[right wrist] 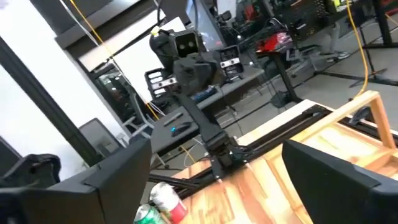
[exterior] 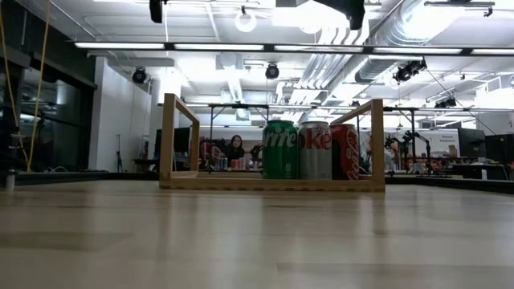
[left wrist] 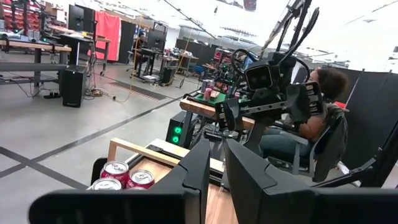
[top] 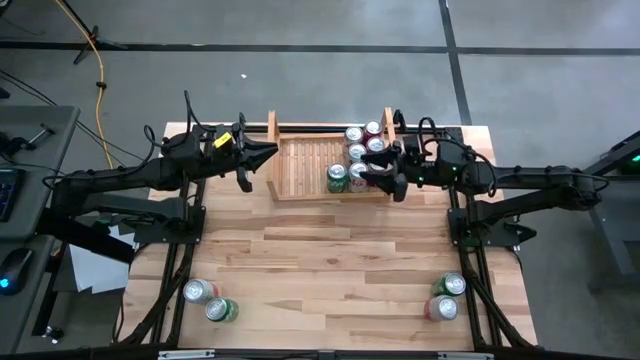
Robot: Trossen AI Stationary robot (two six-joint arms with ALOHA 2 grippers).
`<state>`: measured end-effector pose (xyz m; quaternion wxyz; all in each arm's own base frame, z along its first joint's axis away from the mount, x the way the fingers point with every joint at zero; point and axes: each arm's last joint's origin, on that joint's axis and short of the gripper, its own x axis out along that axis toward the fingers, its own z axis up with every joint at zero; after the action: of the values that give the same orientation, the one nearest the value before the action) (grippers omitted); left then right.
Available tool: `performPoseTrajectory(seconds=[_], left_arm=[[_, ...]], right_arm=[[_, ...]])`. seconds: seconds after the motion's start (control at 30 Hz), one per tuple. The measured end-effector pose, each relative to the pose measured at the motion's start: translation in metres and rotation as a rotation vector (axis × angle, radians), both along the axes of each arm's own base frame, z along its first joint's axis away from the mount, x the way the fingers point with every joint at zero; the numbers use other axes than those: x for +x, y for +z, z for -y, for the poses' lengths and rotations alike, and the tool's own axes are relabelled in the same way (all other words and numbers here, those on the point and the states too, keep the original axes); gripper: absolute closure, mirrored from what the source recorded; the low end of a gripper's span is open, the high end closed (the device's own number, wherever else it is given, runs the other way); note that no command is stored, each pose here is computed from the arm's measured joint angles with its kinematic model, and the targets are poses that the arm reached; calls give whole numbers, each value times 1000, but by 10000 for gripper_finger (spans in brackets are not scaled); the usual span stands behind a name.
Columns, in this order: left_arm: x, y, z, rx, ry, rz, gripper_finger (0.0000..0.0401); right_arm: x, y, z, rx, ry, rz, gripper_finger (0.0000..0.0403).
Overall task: Place canned beverage on shelf
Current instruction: Put the right green soda can on the shelf aligned with the other green soda can on the shelf
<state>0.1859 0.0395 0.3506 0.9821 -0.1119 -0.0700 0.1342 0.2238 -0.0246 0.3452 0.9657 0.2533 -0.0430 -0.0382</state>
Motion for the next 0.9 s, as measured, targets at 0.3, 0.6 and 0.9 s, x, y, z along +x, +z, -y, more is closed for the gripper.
performPoseTrajectory(seconds=[0.3, 0.6, 0.9], left_arm=[[0, 0, 0, -1, 0, -4, 357], [1, -12, 0, -85, -3, -107, 356], [0, -18, 0, -145, -2, -146, 356]], right_arm=[[-5, 55, -7, 228, 53, -300, 52], [-9, 35, -43, 541, -97, -1172, 52], [-38, -32, -123, 793, -166, -1764, 52]])
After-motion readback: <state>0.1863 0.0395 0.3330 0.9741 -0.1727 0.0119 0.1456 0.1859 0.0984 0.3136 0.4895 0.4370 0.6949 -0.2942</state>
